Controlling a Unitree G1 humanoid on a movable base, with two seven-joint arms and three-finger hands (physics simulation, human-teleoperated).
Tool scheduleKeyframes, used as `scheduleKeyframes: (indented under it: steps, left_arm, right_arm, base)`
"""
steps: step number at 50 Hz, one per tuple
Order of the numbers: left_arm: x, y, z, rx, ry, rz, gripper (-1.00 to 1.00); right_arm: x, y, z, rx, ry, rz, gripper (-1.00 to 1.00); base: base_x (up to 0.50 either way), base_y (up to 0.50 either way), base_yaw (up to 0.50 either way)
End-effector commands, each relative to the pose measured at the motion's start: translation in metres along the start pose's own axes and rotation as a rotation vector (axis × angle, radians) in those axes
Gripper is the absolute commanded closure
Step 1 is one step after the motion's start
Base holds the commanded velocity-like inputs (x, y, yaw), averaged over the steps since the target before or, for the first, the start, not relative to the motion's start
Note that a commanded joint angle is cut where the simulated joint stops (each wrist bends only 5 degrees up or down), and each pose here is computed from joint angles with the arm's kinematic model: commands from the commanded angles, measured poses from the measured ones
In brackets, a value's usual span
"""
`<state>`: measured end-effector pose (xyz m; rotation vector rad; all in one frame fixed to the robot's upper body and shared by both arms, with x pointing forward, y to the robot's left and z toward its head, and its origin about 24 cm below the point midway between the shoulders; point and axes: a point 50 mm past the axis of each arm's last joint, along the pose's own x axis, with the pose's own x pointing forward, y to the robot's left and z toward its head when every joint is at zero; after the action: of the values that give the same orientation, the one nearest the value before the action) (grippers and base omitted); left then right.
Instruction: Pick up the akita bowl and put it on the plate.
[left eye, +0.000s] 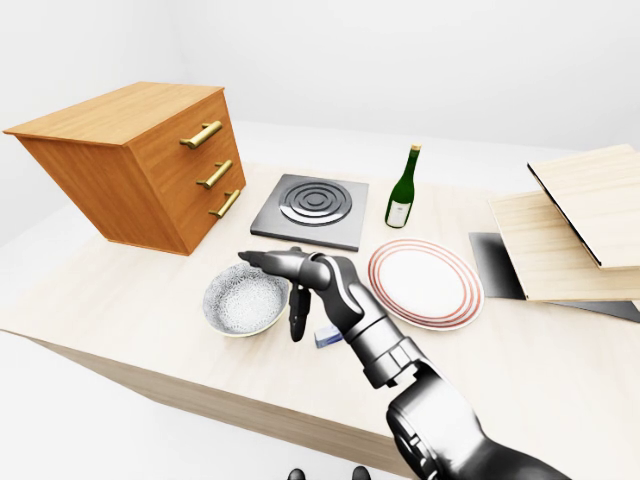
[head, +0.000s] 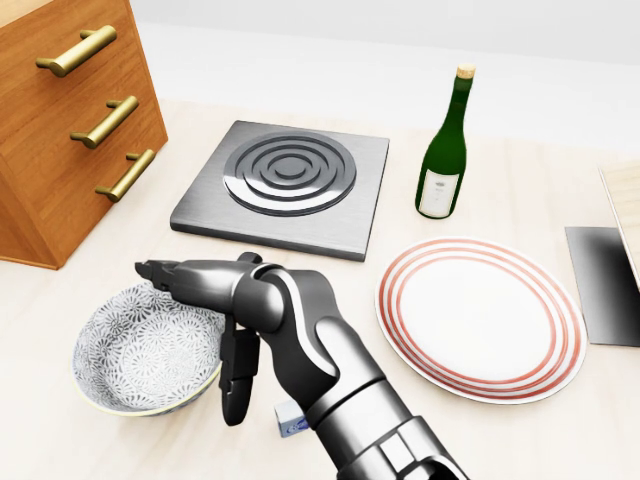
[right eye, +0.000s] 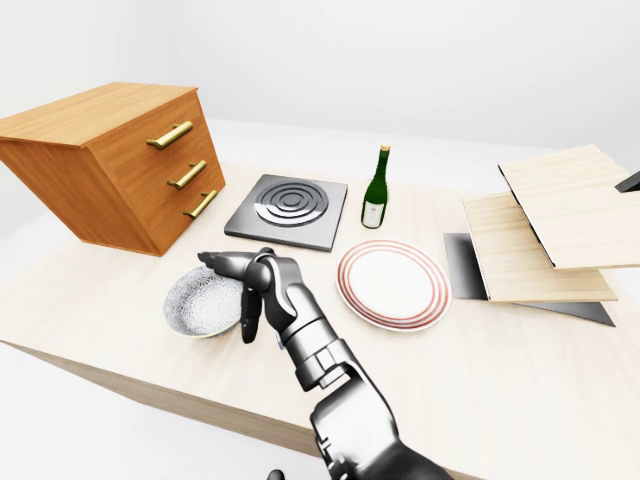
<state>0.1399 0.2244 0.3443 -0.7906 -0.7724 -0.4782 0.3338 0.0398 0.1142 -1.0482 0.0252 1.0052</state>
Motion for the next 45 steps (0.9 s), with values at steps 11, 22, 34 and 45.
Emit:
scheduleKeyframes:
  steps: [11, 22, 34, 45]
  left_arm:
    - [0.000, 0.000, 0.000, -0.004, 0.003, -0.001, -1.00]
    - [0.000, -0.001, 0.000, -0.003, 0.003, -0.001, -1.00]
    - [0.001, 0.001, 0.001, -0.006, 0.002, 0.004, -1.00]
    - [0.002, 0.002, 0.001, -0.008, 0.001, 0.007, -1.00]
  right_arm:
    - [0.003, -0.006, 0.010, -0.088, 0.034, -0.005, -1.00]
    - [0.001, 0.001, -0.015, -0.063, 0.101, 0.022, -1.00]
    - [0.004, 0.004, -0.014, -0.133, 0.147, 0.037, -1.00]
    - [-0.001, -0.006, -0.019, -0.149, 0.175, 0.006, -1.00]
  base:
    - [0.00, 0.00, 0.00]
    - [0.00, 0.00, 0.00]
    - [0.00, 0.00, 0.00]
    - [0.00, 0.00, 0.00]
